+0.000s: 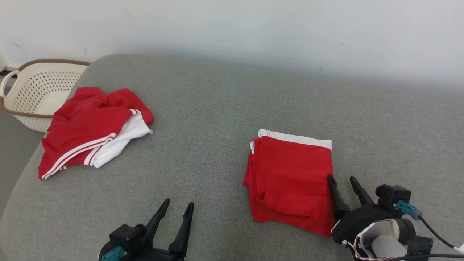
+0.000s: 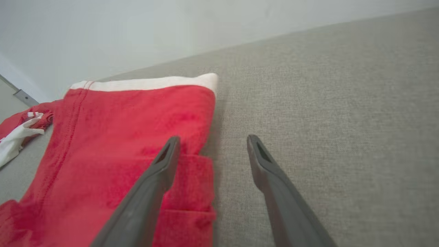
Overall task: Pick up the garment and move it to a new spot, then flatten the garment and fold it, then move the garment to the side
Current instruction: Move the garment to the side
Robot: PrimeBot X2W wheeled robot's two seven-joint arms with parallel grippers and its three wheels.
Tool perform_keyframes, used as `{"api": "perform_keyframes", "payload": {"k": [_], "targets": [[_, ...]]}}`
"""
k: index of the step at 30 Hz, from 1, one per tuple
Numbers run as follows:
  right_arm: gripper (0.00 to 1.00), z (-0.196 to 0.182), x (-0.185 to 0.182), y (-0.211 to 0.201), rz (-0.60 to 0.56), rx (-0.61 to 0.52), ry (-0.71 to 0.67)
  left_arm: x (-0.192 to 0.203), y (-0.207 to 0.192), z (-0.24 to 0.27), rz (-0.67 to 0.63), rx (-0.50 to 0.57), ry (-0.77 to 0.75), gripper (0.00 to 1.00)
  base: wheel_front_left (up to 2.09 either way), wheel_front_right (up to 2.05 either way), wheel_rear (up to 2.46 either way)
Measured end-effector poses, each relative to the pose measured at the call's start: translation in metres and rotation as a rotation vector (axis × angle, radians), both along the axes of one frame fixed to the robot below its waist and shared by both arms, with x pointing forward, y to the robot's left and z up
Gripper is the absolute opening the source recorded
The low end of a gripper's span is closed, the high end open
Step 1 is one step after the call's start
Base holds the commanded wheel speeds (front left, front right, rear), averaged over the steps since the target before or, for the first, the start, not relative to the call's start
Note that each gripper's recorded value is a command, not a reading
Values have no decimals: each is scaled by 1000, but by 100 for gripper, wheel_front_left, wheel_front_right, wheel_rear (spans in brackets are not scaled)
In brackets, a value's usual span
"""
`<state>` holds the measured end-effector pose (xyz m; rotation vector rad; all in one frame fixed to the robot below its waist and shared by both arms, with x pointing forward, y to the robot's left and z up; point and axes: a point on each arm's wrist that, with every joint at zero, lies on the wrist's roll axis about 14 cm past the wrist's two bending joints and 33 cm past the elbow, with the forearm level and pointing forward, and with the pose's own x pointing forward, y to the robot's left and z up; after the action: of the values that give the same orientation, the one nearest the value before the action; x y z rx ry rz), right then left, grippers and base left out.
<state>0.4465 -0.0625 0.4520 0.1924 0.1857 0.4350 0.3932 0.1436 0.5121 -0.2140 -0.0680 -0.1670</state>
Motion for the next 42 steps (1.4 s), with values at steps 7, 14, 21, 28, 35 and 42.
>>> {"api": "perform_keyframes", "payload": {"k": [7, 14, 21, 28, 35, 42], "targets": [[100, -19, 5, 14, 6, 30, 73, 3, 9, -1, 22, 17, 4, 100, 0, 0, 0], [0, -34, 9, 28, 40, 15, 118, 1, 18, -6, 47, 28, 19, 100, 0, 0, 0], [0, -12, 15, 20, 30, -3, 40, 2, 16, -2, 41, 38, 2, 100, 0, 0, 0], [0, -4, 4, -8, -19, -62, -12, 5, 1, -1, 0, 56, -7, 100, 0, 0, 0], [0, -1, -12, -52, -125, -93, -24, 17, -37, 5, -106, 59, -32, 100, 0, 0, 0], [0, 2, -32, -98, -250, -99, -23, 27, -90, 12, -251, 51, -61, 100, 0, 0, 0]]}}
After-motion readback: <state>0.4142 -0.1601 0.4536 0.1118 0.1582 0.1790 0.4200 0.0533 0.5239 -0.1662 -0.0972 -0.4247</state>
